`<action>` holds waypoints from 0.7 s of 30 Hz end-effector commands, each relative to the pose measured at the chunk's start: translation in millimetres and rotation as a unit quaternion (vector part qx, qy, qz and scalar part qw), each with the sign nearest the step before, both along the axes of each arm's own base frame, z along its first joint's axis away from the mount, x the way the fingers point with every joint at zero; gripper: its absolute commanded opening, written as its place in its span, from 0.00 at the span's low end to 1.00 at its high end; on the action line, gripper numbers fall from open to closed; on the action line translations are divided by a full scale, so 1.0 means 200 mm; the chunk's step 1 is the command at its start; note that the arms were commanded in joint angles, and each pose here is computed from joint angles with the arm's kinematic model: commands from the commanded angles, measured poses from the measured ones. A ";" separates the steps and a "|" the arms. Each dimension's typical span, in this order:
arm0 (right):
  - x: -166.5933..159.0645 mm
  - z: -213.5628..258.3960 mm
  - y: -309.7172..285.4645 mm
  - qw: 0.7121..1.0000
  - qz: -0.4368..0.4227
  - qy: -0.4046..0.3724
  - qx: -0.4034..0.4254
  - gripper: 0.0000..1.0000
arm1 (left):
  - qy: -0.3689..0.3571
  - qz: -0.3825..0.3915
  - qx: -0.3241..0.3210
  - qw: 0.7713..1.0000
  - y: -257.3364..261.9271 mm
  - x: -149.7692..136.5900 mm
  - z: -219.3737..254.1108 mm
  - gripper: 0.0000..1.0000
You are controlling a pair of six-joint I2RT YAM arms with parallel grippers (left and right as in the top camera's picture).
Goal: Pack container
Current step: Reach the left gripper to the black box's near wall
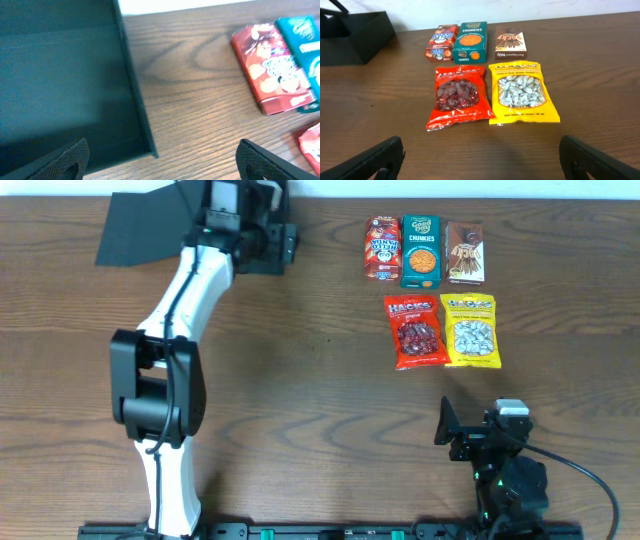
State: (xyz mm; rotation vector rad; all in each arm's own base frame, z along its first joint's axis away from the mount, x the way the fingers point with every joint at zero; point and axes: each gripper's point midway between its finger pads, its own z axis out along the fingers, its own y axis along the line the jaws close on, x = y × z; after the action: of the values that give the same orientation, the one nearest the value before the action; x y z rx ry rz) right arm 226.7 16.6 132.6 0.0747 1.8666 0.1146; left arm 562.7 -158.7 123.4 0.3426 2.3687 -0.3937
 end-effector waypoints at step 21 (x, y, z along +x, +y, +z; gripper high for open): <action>0.00 -0.01 -0.01 1.000 -0.001 0.000 -0.004 0.99 | 0.015 0.018 0.057 0.998 0.05 0.07 -0.26 0.37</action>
State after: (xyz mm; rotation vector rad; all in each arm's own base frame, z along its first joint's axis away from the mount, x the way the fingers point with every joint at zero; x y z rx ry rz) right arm 226.7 16.6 132.6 0.0750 1.8666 0.1149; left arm 572.2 -150.2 78.2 0.3480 2.4190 -0.2579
